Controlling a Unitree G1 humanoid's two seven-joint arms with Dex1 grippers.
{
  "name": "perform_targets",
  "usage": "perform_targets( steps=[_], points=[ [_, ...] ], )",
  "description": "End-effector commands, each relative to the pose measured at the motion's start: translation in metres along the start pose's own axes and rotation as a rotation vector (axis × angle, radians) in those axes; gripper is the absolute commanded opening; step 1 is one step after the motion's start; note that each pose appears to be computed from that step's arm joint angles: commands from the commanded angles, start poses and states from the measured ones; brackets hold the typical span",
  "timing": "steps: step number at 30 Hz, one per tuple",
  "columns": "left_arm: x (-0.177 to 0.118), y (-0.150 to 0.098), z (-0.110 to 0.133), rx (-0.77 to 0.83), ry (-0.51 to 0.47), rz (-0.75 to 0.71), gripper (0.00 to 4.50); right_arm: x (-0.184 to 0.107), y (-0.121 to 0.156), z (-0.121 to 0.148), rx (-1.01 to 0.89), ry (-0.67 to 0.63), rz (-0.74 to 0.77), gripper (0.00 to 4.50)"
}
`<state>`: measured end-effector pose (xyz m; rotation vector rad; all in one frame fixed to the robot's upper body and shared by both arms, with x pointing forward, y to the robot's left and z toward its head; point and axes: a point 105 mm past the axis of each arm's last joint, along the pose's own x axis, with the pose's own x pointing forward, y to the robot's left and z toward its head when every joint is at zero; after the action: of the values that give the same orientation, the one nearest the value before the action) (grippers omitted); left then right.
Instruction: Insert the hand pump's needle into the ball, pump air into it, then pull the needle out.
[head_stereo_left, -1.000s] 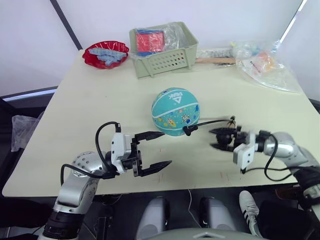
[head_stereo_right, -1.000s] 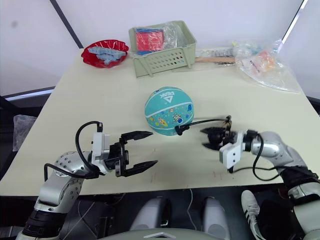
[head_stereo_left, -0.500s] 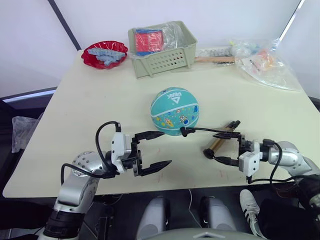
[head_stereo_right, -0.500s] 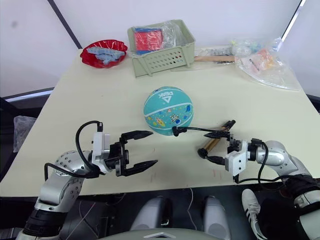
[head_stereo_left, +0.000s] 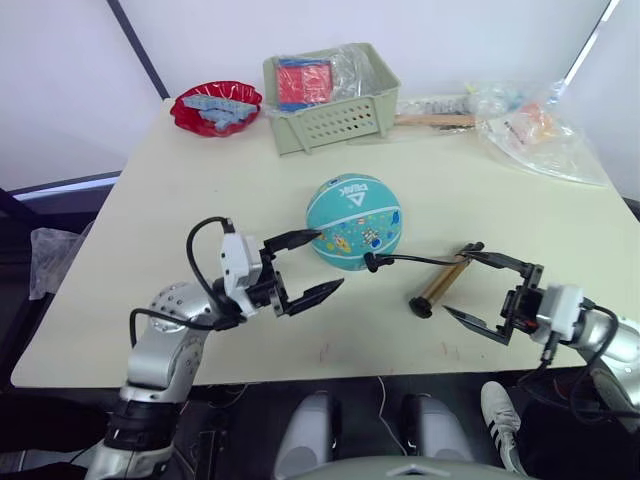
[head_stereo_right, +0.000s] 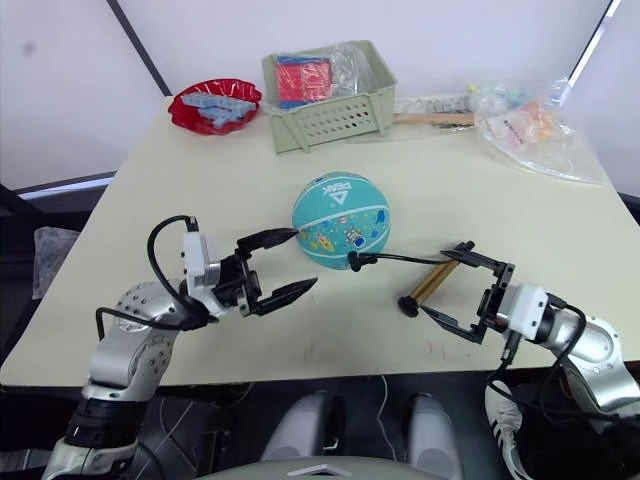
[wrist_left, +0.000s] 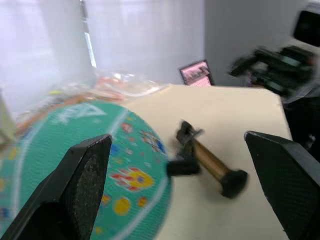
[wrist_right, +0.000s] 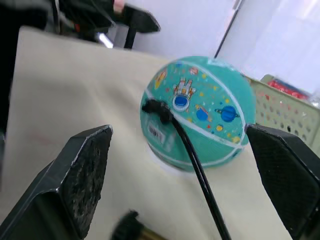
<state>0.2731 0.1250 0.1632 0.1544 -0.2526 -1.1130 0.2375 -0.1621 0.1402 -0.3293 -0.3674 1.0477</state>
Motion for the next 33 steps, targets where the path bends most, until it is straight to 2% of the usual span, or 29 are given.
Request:
perform_targets(
  steps=[1,7,17,24,33],
  points=[
    [0.010,0.018,0.011,0.022,-0.031,0.070,4.50,-0.004,-0.007,0.021,0.058,-0.072,-0.061,4.45],
    [0.038,0.046,0.016,0.056,-0.024,0.131,4.50,-0.013,-0.002,0.029,0.123,-0.098,-0.103,4.45],
    [0.073,0.061,0.016,0.071,-0.005,0.080,4.50,-0.019,0.004,0.037,0.129,-0.115,-0.124,4.45],
    [0.084,0.068,0.005,0.105,0.039,0.057,4.50,-0.015,0.007,0.035,0.129,-0.117,-0.130,4.45],
    [0.097,0.071,-0.026,0.028,0.110,0.124,4.50,0.011,0.002,0.027,0.119,-0.058,-0.120,4.45]
  ],
)
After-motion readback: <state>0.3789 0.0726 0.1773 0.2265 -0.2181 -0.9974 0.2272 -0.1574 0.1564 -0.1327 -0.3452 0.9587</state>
